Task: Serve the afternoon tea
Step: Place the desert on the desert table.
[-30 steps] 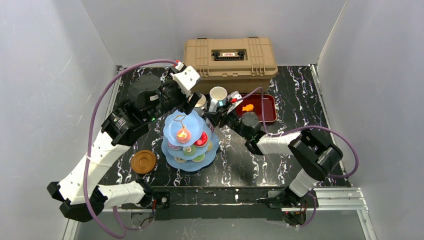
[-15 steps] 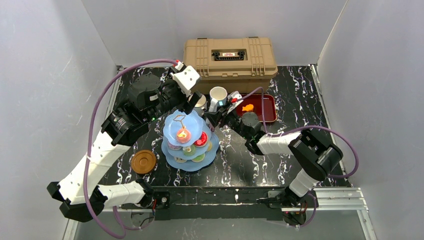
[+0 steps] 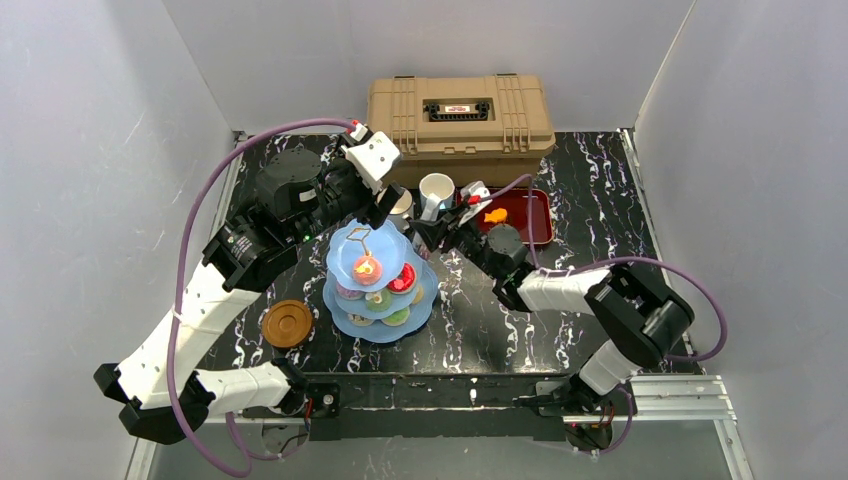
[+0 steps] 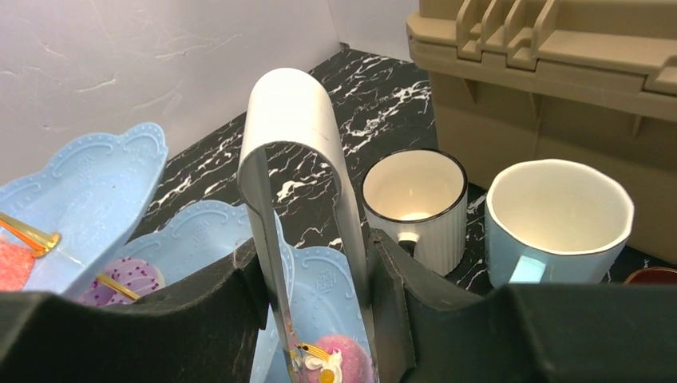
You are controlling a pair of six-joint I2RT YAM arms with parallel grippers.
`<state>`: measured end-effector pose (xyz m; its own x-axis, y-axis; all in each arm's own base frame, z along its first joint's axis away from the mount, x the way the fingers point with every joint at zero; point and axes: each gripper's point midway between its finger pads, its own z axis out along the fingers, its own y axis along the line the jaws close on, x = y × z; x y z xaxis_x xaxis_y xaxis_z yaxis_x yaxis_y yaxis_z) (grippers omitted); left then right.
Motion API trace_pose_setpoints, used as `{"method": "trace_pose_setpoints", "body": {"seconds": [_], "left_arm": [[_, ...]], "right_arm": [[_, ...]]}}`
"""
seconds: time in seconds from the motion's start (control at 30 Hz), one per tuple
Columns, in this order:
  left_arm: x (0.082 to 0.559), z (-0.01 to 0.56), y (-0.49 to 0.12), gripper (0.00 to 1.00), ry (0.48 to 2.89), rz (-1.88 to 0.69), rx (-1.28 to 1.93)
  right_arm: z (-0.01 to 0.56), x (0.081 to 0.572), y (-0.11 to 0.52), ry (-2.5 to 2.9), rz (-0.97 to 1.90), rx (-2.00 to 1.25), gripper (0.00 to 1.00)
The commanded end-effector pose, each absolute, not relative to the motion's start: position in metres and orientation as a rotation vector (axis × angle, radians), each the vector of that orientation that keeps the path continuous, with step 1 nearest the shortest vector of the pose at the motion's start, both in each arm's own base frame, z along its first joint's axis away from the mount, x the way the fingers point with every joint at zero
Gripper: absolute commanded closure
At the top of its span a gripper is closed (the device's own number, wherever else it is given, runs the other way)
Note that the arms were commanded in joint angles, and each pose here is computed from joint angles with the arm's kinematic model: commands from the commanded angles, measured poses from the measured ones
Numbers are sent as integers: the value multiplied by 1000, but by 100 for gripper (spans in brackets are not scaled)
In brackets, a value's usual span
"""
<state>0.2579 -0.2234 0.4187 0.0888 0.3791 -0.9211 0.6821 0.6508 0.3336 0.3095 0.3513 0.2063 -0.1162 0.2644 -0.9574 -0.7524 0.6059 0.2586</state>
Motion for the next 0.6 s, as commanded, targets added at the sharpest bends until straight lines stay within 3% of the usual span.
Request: {"method": "trace_pose_setpoints", "body": {"seconds": [0.0, 0.57], "left_arm": [[257, 435, -222, 37, 1480, -293, 899], [256, 437, -224, 37, 1472, -298, 906]], "right_arm": [[259, 313, 333, 1301, 883, -370, 49], [263, 336, 276, 1339, 723, -301, 51]]}}
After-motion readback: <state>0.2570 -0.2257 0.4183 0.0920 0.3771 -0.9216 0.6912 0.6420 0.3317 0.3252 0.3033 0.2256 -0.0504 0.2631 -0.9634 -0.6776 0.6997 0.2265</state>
